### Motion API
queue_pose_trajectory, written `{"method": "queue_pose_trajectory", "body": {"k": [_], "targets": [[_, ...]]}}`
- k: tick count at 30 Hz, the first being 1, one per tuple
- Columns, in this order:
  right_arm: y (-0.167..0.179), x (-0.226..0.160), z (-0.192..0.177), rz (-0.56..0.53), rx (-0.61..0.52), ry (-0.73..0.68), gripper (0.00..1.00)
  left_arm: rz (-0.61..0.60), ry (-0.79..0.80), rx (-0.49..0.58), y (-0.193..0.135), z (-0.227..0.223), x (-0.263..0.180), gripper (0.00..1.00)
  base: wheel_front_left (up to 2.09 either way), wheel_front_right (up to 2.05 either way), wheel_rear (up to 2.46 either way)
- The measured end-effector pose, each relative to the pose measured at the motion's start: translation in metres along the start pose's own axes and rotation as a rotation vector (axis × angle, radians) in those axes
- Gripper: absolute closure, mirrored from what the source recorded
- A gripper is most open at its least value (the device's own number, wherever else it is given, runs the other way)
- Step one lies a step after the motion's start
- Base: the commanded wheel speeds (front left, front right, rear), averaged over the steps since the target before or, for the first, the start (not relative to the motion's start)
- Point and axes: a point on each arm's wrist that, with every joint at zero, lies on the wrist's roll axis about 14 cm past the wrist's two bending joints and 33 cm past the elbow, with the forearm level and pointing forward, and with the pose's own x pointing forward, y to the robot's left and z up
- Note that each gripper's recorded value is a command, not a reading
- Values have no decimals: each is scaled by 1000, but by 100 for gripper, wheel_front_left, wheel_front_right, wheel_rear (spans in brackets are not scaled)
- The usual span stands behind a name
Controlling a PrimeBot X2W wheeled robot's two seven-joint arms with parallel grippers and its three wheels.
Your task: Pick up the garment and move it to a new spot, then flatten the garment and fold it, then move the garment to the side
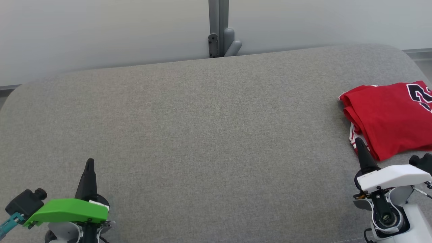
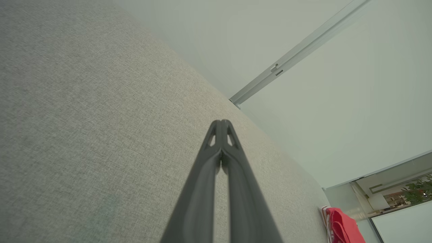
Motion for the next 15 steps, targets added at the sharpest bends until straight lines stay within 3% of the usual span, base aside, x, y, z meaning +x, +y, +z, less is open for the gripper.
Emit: {"method": "queue_pose_trajectory", "body": {"k": [15], "targets": [[2,6,-2,-1,170,13,100,-1,-18,-177,0,4,5,100,0,0,0]]}}
